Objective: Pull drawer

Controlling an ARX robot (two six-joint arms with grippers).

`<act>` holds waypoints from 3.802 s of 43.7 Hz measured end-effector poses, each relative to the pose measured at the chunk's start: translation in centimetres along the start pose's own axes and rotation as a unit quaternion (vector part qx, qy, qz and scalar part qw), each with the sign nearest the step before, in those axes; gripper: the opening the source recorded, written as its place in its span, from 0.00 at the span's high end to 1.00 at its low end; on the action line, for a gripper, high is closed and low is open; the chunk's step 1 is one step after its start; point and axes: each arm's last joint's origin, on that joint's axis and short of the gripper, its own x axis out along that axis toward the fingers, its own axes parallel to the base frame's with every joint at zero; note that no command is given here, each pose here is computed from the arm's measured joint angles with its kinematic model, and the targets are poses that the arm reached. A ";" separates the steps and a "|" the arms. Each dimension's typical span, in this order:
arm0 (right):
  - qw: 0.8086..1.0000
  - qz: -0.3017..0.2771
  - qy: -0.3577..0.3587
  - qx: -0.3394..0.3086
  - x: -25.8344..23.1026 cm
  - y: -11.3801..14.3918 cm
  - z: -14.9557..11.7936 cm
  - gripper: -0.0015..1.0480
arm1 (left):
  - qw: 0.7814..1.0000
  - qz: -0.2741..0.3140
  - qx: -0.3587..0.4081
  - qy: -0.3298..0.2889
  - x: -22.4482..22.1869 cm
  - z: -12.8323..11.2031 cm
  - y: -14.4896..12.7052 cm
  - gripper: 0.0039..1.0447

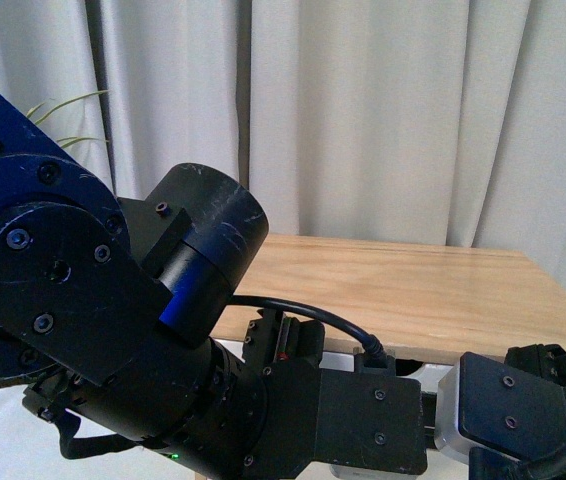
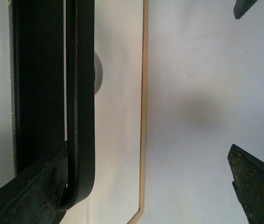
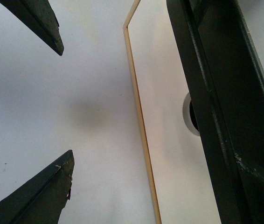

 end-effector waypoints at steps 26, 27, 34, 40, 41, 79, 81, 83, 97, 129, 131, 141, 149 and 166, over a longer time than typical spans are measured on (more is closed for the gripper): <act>0.998 0.048 -0.005 -0.031 -1.8 2.8 0.4 0.09 | 0.999 -0.027 0.022 -0.024 -2.2 0.0 -3.9 0.05; 0.998 0.050 -0.007 -0.033 -2.0 3.1 0.4 0.09 | 0.999 -0.029 0.023 -0.025 -2.4 -0.1 -4.1 0.05; 0.997 0.062 -0.015 -0.044 -2.8 4.8 0.4 0.09 | 0.998 -0.036 0.031 -0.038 -3.5 0.1 -6.0 0.05; 0.997 0.052 -0.021 -0.046 -3.0 5.2 0.4 0.09 | 0.998 -0.005 0.037 -0.055 -3.9 0.2 -6.4 0.05; 0.998 0.048 -0.023 -0.045 -3.1 5.3 0.4 0.09 | 0.998 0.001 0.037 -0.058 -4.0 0.2 -6.4 0.05; 0.945 -0.307 -0.093 0.061 -12.9 5.2 0.4 0.09 | 0.840 0.486 -0.222 -0.095 -17.0 -2.3 -9.2 0.05; 0.940 -0.319 -0.095 0.076 -13.3 5.6 0.2 0.09 | 0.826 0.487 -0.269 -0.092 -17.6 -2.7 -10.3 0.05; 0.935 -0.329 -0.097 0.089 -13.6 5.9 0.0 0.09 | 0.819 0.483 -0.294 -0.092 -17.8 -2.8 -11.2 0.05; 0.892 -0.393 -0.104 0.195 -14.3 9.0 -1.5 0.09 | 0.718 0.499 -0.476 -0.098 -17.5 -4.1 -16.2 0.05; 0.788 -0.478 -0.162 0.354 -14.4 10.8 -1.7 0.92 | 0.631 0.545 -0.533 -0.145 -18.0 -6.4 -18.9 0.96; 0.788 -0.477 -0.161 0.355 -14.5 10.9 -1.7 0.99 | 0.630 0.546 -0.532 -0.147 -18.2 -6.4 -19.0 0.96; 0.787 -0.477 -0.163 0.355 -14.7 11.4 -1.7 0.99 | 0.630 0.545 -0.533 -0.148 -18.4 -6.2 -19.5 0.96; 0.787 -0.477 -0.163 0.355 -14.9 11.7 -1.7 0.99 | 0.630 0.545 -0.533 -0.148 -18.5 -6.0 -19.8 0.96; 0.788 -0.475 -0.161 0.357 -15.3 12.9 -1.7 0.99 | 0.631 0.543 -0.535 -0.146 -18.7 -5.7 -21.0 0.96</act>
